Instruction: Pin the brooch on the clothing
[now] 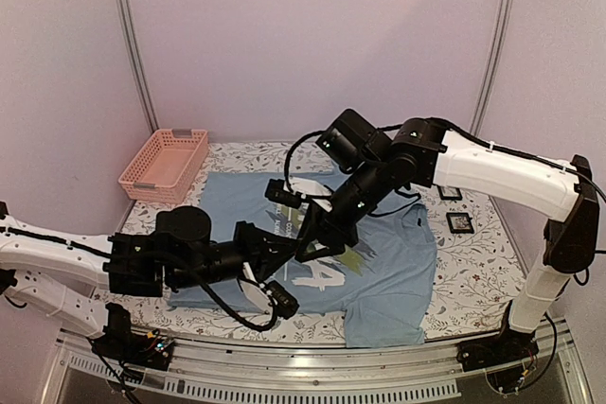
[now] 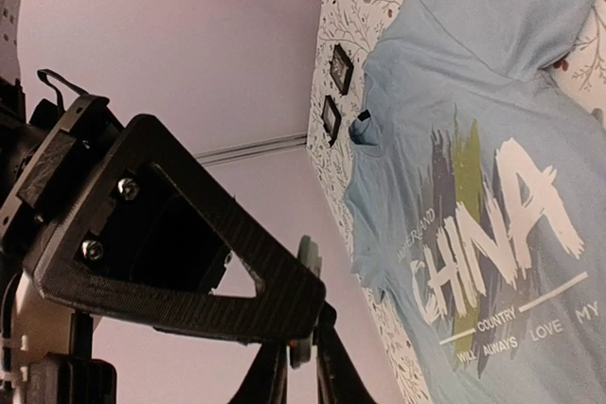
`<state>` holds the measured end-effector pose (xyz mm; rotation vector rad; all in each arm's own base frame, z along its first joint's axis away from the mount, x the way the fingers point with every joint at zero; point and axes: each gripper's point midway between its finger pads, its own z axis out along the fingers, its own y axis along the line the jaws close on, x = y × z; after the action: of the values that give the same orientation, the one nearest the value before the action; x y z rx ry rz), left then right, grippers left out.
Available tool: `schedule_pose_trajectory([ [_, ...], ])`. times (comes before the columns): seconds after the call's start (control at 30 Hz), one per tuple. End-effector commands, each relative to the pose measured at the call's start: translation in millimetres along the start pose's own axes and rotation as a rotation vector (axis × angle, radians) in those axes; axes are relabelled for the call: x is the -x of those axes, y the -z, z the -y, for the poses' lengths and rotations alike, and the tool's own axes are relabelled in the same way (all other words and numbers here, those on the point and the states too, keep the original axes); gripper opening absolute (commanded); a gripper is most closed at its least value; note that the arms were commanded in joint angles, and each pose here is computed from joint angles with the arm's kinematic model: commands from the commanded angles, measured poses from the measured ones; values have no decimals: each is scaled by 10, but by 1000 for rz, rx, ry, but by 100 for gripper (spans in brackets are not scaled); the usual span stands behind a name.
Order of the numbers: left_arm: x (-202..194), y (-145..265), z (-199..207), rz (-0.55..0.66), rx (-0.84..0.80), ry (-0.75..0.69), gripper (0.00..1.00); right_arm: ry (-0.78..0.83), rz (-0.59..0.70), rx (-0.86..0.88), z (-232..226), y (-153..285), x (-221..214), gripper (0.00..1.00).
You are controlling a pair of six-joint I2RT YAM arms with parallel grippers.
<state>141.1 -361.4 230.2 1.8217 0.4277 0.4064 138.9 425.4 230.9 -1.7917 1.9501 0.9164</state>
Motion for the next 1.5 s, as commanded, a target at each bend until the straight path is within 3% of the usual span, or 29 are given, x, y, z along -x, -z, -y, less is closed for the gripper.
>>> schedule_pose_trajectory([
  [0.0,-5,-30,-124,-15,49,3,11,20,10,19,-44,-16,77,41],
  [0.13,-28,-55,-110,-31,46,3,1,20,5,20,-44,-28,59,41],
  [0.23,-40,-53,-115,-38,47,23,0,19,2,19,-41,-31,46,42],
  [0.37,-73,-43,-153,-54,46,130,0,33,7,-25,1,31,59,56],
  [0.57,-77,-65,-153,-48,-34,593,0,86,129,-121,51,349,329,87],
  [0.73,-121,2,-168,1,-155,977,0,106,257,-171,89,768,480,92],
  [0.93,-235,188,-447,167,-207,1359,0,120,329,-219,81,1105,475,84],
  [1.03,-279,222,-555,203,-224,1458,0,127,338,-194,25,1115,485,76],
  [1.3,-208,227,-706,253,-280,1522,0,130,343,-98,-20,970,592,53],
  [1.47,-222,260,-814,278,-249,1531,0,134,331,-72,-10,879,575,48],
])
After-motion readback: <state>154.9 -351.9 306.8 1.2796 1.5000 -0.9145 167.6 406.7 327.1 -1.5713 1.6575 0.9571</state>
